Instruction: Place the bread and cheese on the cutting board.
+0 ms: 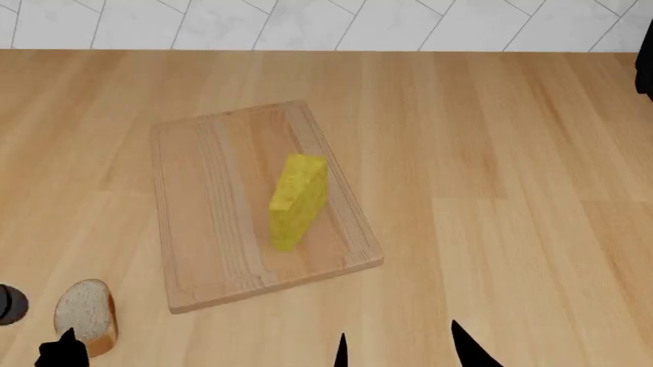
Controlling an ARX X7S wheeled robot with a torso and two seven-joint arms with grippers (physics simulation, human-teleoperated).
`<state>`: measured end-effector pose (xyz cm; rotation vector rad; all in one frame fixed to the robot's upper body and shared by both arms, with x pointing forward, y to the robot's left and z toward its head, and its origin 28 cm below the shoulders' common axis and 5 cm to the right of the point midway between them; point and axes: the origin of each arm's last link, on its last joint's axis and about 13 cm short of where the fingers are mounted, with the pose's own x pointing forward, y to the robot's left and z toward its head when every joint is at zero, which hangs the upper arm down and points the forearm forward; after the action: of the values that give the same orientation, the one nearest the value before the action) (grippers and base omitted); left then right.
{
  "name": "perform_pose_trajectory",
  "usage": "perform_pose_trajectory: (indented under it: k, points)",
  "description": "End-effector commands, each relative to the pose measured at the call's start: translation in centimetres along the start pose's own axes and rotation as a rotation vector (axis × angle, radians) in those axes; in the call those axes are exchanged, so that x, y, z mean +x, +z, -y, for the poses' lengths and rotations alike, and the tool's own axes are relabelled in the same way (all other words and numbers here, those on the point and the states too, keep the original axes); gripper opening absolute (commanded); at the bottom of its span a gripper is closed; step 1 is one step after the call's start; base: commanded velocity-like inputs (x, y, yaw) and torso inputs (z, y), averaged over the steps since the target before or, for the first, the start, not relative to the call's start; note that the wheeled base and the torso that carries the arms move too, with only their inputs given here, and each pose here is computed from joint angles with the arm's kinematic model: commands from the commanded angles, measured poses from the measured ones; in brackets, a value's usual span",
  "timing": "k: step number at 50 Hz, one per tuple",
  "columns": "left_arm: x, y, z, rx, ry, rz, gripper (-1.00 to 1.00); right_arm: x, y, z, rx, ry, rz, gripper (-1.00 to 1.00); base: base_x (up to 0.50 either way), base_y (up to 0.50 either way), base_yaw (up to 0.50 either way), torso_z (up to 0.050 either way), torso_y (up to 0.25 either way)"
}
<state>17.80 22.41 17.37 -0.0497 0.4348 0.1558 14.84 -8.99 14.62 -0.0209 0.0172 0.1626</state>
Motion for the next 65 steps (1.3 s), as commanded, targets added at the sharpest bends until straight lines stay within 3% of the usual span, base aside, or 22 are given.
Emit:
perform_pose_trajectory:
  k: [1,6,15,35,57,65]
  points:
    - [0.6,0.3,1.9,-0.006,-0.107,-0.007,1.00,0.0,0.1,0.0,-0.004,0.006,0.009,1.00,0.00,0.00,0.00,0.000,0.000]
    - [1.4,0.8,2.6,0.040,-0.116,-0.012,1.00,-0.1,0.0,0.0,-0.002,0.005,0.003,1.00,0.00,0.00,0.00,0.000,0.000]
    - [2.6,1.2,3.4,0.044,-0.125,-0.035,1.00,-0.1,-0.3,-0.2,-0.005,0.019,-0.008,1.00,0.00,0.00,0.00,0.000,0.000]
    - [4.6,-0.9,4.1,0.050,-0.135,-0.124,1.00,-0.4,-0.6,-0.3,-0.005,0.029,-0.016,1.00,0.00,0.00,0.00,0.000,0.000]
    - [6.9,-2.7,3.4,0.023,-0.081,-0.215,1.00,-0.5,-0.9,-0.3,0.000,0.039,-0.021,1.00,0.00,0.00,0.00,0.000,0.000]
    - [7.3,-3.3,2.7,0.000,-0.019,-0.235,1.00,-0.6,-1.1,-0.3,0.001,0.038,-0.024,1.00,0.00,0.00,0.00,0.000,0.000]
